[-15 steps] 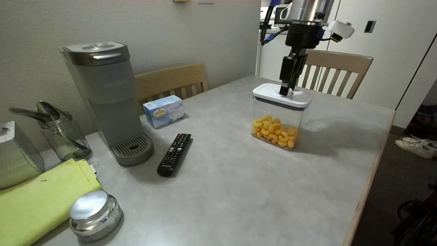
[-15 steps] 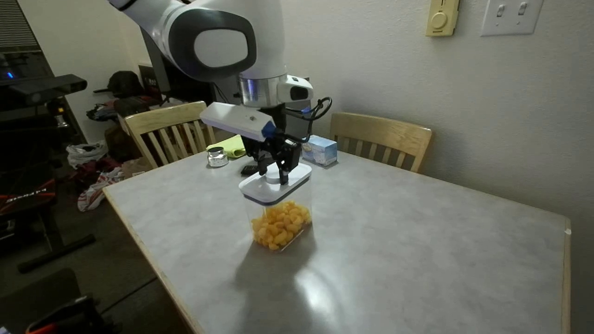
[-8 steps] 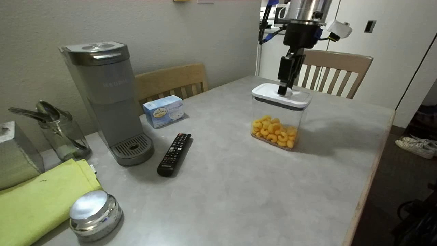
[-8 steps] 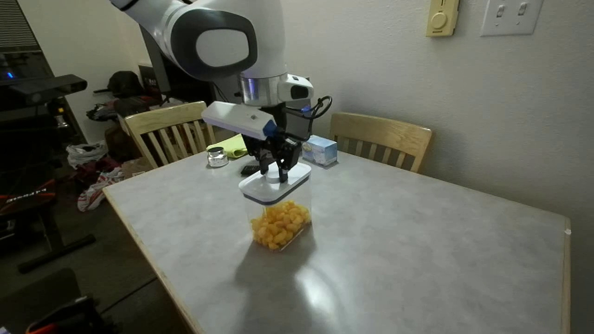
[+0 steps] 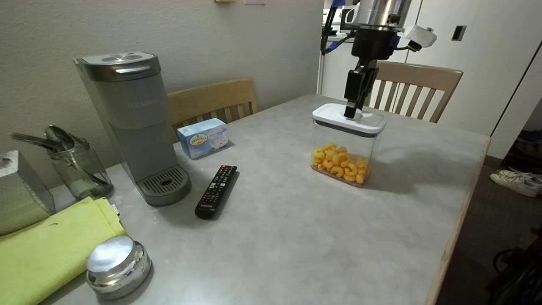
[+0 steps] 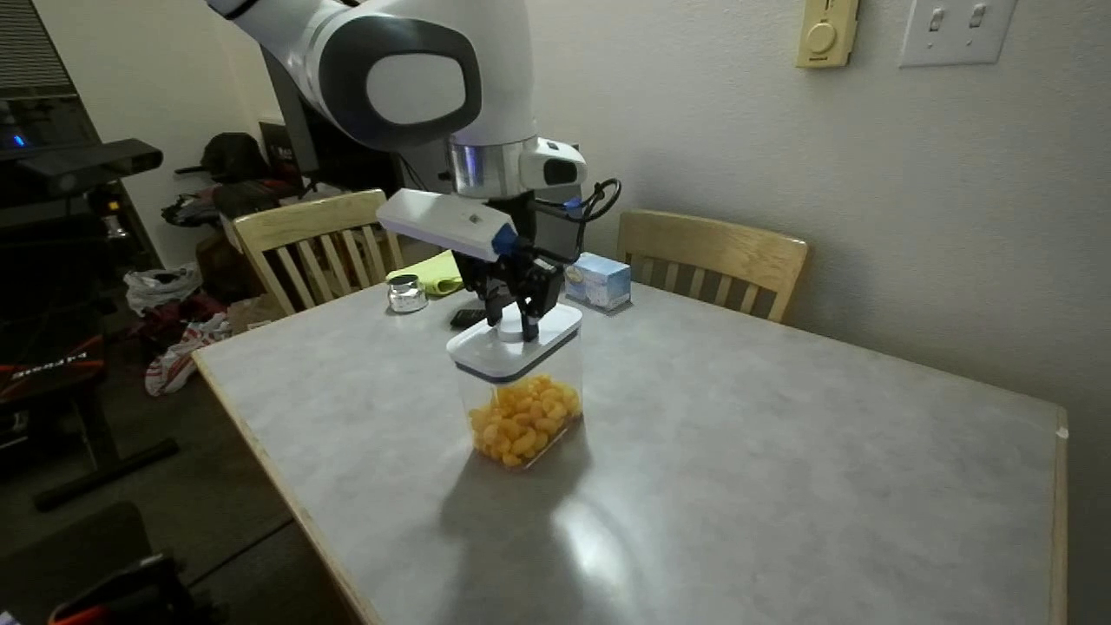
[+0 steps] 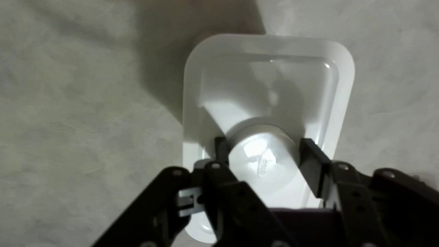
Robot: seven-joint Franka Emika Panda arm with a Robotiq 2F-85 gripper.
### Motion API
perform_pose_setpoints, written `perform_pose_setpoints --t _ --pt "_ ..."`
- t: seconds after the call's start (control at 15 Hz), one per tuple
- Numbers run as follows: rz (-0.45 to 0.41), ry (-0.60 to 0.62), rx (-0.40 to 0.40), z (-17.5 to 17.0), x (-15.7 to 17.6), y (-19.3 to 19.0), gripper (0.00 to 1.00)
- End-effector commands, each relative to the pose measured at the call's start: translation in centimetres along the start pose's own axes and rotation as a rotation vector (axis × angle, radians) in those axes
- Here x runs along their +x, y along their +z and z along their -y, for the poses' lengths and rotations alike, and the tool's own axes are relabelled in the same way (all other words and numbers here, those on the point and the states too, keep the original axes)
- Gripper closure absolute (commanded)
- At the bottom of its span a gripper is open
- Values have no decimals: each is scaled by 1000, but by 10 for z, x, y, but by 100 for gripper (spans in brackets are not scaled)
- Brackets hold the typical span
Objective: Pick up the white lid and put it on the table. Pick up the white lid and put it back on the container.
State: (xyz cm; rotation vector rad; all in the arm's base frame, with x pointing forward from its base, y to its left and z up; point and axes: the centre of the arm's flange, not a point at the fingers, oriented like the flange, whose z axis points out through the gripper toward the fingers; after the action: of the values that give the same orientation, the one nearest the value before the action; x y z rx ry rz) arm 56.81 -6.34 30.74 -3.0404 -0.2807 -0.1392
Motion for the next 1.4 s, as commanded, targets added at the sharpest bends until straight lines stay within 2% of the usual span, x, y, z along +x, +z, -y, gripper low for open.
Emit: perform_pose_setpoints --t 0.0,0.8,1.33 --pt "-11 8 16 -1 3 -8 71" --pt "-96 -19 -9 5 20 -55 71" --pt "-125 -37 -27 4 25 -67 71"
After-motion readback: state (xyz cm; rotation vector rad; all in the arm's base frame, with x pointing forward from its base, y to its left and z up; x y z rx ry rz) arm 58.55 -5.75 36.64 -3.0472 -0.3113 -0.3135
